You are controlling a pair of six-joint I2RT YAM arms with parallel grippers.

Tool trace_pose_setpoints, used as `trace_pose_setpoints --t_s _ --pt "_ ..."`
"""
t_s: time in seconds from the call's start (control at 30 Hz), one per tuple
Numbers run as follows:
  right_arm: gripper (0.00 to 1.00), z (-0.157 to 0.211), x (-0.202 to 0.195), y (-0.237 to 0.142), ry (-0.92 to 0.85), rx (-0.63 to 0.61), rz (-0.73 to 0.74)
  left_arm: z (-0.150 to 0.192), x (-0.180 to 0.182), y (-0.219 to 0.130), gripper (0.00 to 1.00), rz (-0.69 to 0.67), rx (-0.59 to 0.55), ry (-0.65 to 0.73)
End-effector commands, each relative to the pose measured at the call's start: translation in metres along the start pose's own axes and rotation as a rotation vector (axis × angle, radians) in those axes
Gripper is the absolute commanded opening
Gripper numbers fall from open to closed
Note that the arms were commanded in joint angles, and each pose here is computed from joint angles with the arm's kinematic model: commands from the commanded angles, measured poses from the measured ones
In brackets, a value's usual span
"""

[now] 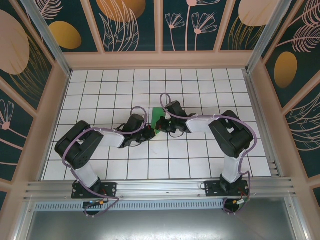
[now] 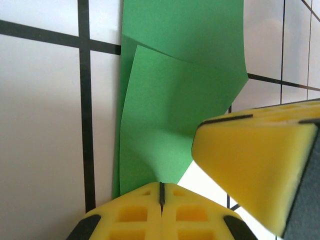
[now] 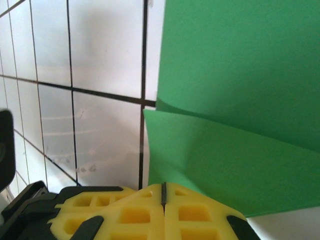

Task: Fold a paper plane with a square sheet of paper (pick it up from the middle)
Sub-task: Third fold the triangle at the center of the table.

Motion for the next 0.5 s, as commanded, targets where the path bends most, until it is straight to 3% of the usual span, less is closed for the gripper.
trace_pose_setpoints --t_s 0.0,0.47 --pt "0.0 0.002 -0.006 0.002 0.053 -0.006 0.031 0.026 0.03 0.002 0.0 -0.132 0.116 -0.053" --pt "0.0 0.022 -0.019 0.013 0.209 0.033 0.074 0.027 0.032 0.002 0.0 -0.124 0.103 -0.075"
Point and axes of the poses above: each hand's point on the last joint's axis, 136 mm out from that joint toward the fingers, its own y axis out along the fingers, its own x axis along the line the jaws close on, z = x × y, the point moved 9 cm from there along -y, back along the fingers, and after that the axes turned 4 degrees about y, right-handed, at the moved point
